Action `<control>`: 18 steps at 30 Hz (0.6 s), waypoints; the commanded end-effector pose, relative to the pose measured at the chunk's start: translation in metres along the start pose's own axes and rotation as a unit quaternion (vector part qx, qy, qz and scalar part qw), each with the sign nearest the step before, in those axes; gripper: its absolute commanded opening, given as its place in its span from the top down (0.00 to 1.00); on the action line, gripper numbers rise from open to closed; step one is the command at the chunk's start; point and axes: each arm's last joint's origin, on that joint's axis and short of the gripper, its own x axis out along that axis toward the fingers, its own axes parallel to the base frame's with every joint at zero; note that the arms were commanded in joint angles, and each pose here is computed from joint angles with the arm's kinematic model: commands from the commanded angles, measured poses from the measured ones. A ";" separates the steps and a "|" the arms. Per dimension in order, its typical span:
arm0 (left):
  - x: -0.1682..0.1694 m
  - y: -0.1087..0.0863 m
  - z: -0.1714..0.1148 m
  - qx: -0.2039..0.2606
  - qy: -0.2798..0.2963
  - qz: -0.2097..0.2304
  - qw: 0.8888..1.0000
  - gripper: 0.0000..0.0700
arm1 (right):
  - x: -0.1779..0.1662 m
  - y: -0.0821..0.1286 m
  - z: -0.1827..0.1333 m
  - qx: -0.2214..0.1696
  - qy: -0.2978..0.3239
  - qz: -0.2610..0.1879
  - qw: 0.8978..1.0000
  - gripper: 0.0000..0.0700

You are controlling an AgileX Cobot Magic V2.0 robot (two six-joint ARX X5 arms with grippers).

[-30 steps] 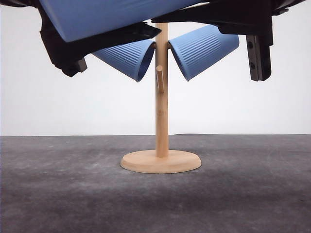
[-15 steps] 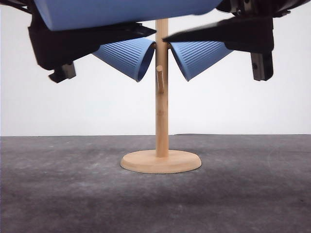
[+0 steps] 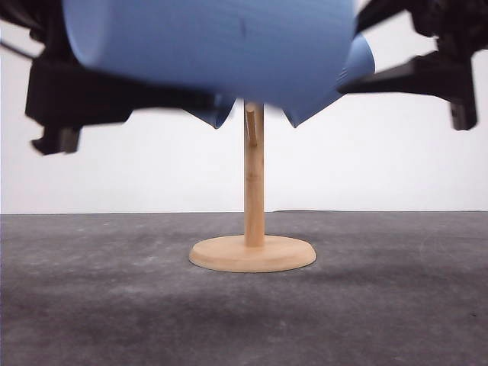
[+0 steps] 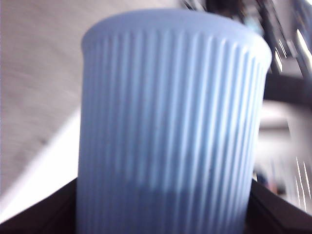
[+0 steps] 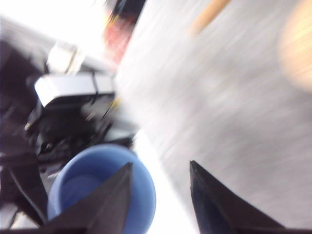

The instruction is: Place three cups

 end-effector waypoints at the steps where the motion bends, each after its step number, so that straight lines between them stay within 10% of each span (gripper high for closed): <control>1: 0.000 -0.004 0.005 -0.067 -0.044 0.015 0.997 0.46 | -0.005 -0.001 0.007 -0.029 -0.016 -0.008 0.999 0.66; 18: 0.006 0.011 0.050 -0.219 -0.199 -0.034 0.955 0.44 | -0.022 -0.011 0.012 -0.050 -0.056 -0.047 0.996 0.66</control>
